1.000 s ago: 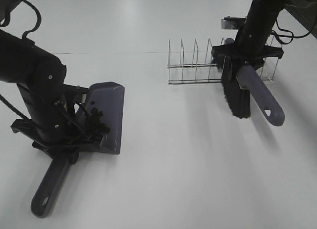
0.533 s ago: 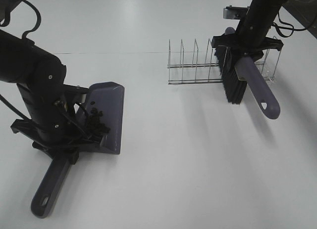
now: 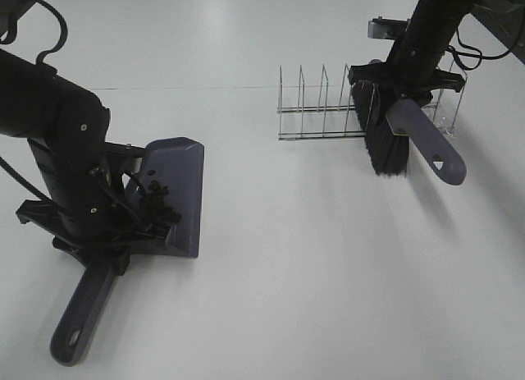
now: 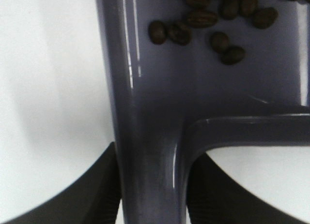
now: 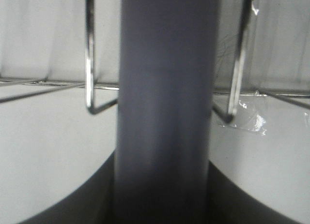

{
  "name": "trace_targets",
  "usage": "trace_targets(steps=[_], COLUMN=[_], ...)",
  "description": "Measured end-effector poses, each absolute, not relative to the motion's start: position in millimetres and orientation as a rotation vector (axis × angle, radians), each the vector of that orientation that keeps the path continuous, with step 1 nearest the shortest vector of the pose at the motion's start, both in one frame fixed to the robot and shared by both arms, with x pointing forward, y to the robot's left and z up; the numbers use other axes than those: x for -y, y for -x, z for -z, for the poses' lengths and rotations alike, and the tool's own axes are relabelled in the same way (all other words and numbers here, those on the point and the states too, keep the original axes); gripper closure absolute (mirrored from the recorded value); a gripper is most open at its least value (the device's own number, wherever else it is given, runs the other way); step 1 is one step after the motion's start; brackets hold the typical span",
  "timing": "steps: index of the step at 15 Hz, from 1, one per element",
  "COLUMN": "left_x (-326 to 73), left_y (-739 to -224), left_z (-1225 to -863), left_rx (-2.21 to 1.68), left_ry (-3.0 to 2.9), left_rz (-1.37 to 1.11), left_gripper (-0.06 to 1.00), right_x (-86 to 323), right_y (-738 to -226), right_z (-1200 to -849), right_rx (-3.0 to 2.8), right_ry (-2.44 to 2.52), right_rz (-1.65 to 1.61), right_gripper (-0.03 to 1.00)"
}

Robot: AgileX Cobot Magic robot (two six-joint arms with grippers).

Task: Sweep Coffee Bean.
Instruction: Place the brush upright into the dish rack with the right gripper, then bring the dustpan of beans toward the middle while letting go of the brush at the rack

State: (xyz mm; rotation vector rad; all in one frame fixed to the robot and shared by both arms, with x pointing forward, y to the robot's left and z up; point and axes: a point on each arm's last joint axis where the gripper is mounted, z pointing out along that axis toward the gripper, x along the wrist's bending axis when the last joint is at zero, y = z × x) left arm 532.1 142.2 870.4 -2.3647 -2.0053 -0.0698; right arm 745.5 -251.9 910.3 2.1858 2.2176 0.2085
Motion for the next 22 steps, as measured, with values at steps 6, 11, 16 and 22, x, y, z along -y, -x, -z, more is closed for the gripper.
trace_targets(steps=[6, 11, 16, 22], left_x=[-142.2, -142.2, -142.1, -129.8], left_y=[-531.7, -531.7, -531.8, -554.6], left_z=[-870.4, -870.4, -870.6, -875.8], left_rx=[2.007, 2.007, 2.018, 2.043], left_ry=[2.359, 2.359, 2.350, 2.358], left_rz=[0.064, 0.064, 0.064, 0.079], left_gripper=[0.61, 0.61, 0.61, 0.61], right_x=[247.4, 248.9, 250.5, 251.6], right_y=[-746.0, -747.3, -740.7, -724.7], right_z=[-911.9, -946.4, -993.0, -1055.6], right_rx=[-2.221, -2.179, -2.131, -2.063], right_ry=[-2.223, -2.160, -2.096, -2.018], right_rz=[-0.272, -0.343, -0.428, -0.556], right_gripper=[0.37, 0.36, 0.35, 0.35])
